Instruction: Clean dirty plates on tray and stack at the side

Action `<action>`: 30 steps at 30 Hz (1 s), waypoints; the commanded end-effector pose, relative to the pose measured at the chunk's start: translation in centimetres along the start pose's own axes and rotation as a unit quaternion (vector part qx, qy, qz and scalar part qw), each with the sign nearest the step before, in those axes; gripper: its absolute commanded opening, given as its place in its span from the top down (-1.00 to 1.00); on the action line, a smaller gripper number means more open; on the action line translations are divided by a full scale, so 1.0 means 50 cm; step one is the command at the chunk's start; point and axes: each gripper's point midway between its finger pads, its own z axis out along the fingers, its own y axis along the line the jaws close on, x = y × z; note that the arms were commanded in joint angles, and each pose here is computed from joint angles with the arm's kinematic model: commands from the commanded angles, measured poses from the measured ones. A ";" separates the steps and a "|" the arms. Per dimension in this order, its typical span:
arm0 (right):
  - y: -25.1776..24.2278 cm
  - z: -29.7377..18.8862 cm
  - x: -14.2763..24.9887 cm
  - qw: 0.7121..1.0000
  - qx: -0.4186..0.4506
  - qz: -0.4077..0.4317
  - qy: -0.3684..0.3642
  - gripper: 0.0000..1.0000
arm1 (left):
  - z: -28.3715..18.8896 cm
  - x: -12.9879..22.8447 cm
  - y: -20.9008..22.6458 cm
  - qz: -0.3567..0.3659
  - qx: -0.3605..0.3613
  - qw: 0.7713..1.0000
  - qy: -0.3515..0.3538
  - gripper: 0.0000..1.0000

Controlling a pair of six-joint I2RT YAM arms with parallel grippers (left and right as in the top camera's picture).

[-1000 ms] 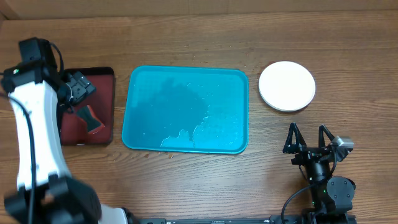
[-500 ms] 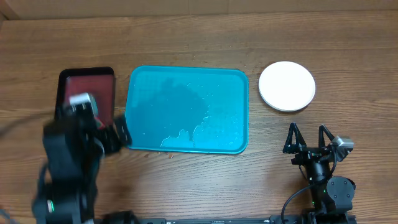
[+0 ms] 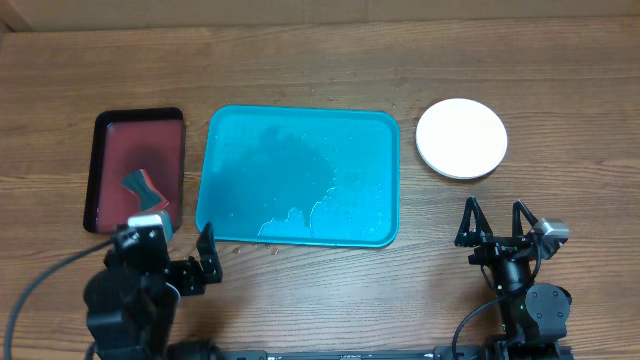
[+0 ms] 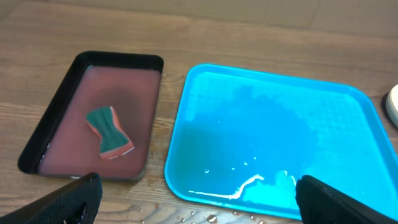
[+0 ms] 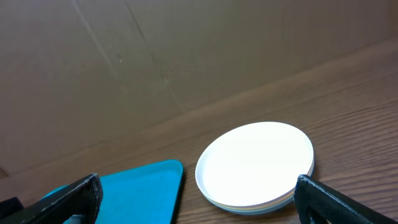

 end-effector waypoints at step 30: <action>0.001 0.000 0.004 1.000 -0.003 -0.005 -0.002 -1.00 | 0.099 -0.009 -0.008 -0.006 0.053 0.944 -0.325 -0.99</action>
